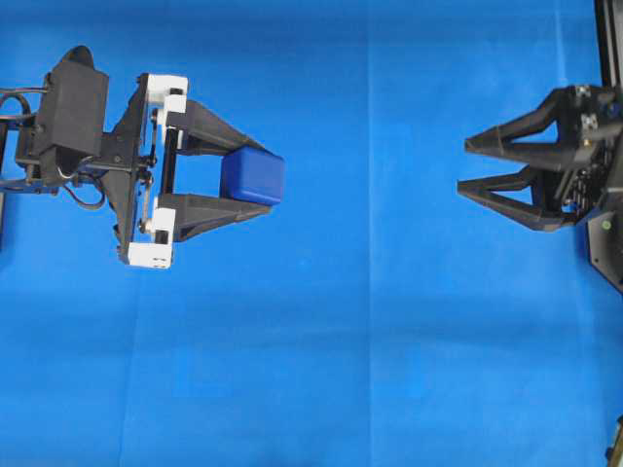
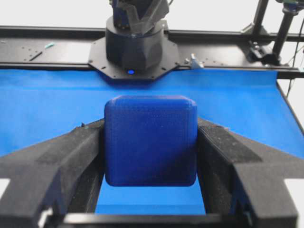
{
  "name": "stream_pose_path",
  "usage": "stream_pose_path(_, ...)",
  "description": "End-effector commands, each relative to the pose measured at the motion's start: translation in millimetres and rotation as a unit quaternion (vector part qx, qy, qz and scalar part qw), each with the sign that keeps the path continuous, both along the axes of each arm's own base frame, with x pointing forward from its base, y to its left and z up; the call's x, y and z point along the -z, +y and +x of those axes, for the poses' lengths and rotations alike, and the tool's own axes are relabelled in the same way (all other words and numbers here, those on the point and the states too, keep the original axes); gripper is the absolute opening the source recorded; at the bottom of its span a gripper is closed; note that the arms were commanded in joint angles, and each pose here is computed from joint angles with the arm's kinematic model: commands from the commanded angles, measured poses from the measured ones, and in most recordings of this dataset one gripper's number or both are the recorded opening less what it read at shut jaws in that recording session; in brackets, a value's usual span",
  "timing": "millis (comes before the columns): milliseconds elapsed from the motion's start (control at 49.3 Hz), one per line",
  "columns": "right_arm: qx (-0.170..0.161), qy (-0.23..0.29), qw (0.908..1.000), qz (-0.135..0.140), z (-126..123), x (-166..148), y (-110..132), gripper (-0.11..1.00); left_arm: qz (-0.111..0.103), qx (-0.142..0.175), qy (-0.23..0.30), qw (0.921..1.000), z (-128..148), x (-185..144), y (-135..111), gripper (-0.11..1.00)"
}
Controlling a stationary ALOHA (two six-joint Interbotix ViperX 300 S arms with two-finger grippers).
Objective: Handover the blue block to the right arm after grasping it with the left arm, then place it in the designated position.
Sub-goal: 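Hold the cube with the left gripper while the right gripper rotates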
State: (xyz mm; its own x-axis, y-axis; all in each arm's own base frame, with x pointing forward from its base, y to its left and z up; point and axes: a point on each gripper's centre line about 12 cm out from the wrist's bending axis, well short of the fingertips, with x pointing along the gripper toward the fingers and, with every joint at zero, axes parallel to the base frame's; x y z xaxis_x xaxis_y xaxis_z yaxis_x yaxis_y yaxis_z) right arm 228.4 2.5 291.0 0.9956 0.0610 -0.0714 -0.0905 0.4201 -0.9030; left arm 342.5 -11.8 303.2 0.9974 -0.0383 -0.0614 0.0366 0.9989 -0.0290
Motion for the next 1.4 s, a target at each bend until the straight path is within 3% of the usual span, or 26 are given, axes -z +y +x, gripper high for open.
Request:
stream_pose_path(0,-0.011,-0.02,0.9993,-0.031,4.1,-11.4,1.8,0.95,-0.002,-0.001,-0.015,0.9999,0.3,-9.0,0.6,0.48)
stream_pose_path(122,-0.017,-0.022,0.9979,-0.058,4.3,-11.2,3.0,0.95,-0.003,-0.002,-0.014,0.9999,0.4,-9.0,1.1,0.48)
stream_pose_path(284,-0.017,-0.022,0.997,-0.072,4.3,-11.1,2.7,0.95,-0.006,-0.001,-0.015,0.9999,0.1,-9.5,0.6,0.48)
stream_pose_path(1379,-0.019,-0.036,0.9965,-0.073,3.8,-17.5,3.5,0.95,-0.006,-0.001,-0.013,0.9999,0.2,-8.2,0.6,0.48)
